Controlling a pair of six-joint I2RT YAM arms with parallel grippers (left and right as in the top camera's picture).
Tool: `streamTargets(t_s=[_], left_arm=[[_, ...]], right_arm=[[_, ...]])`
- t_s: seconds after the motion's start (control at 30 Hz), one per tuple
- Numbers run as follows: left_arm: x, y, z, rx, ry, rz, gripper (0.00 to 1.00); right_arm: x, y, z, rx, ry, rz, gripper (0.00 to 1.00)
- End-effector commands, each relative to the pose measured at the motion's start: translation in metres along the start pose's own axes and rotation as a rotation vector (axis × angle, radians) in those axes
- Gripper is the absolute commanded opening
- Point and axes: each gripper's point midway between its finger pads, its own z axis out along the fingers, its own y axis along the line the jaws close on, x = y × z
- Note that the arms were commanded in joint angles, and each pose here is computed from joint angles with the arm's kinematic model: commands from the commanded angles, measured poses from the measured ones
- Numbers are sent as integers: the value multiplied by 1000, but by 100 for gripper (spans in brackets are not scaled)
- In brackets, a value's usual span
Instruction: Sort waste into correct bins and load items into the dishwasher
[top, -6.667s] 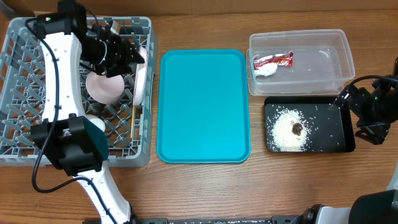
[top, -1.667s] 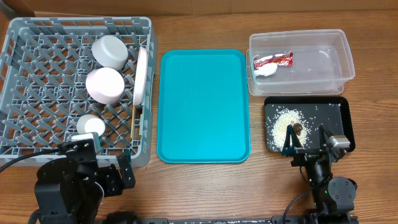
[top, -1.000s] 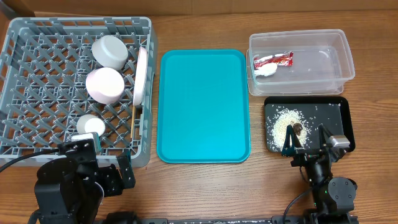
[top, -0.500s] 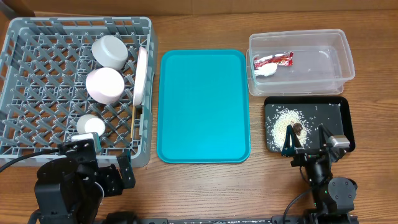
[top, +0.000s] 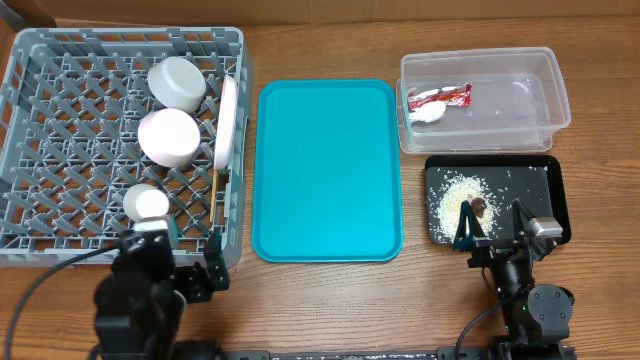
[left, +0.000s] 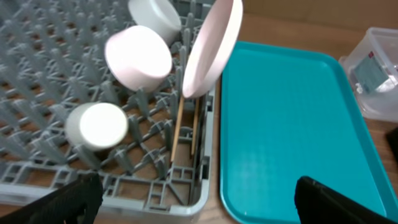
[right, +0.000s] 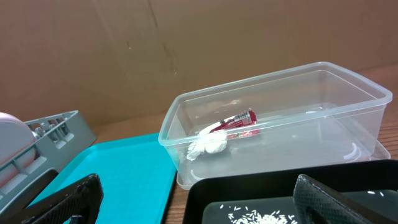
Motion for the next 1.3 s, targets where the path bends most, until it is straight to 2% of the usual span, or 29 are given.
streamTargets(t_s=[0.0, 0.3, 0.53, 0.7, 0.83, 1.03, 1.27], left_arm=[[12, 0, 16, 18, -64, 4, 100], [14, -4, 54, 84, -338, -37, 100], [-1, -7, 59, 127, -571, -42, 100], [-8, -8, 59, 140, -677, -17, 100], [-2, -8, 64, 121, -649, 48, 100], [38, -2, 90, 94, -455, 52, 100], [38, -2, 90, 94, -454, 51, 100]], right_arm=[[1, -1, 0, -2, -7, -3, 100], [1, -1, 0, -2, -7, -3, 100], [1, -1, 0, -2, -7, -4, 100], [1, -1, 0, -2, -7, -3, 100], [1, -1, 0, -2, -7, -3, 100], [1, -1, 0, -2, -7, -3, 100], [1, -1, 0, -2, -7, -3, 100]])
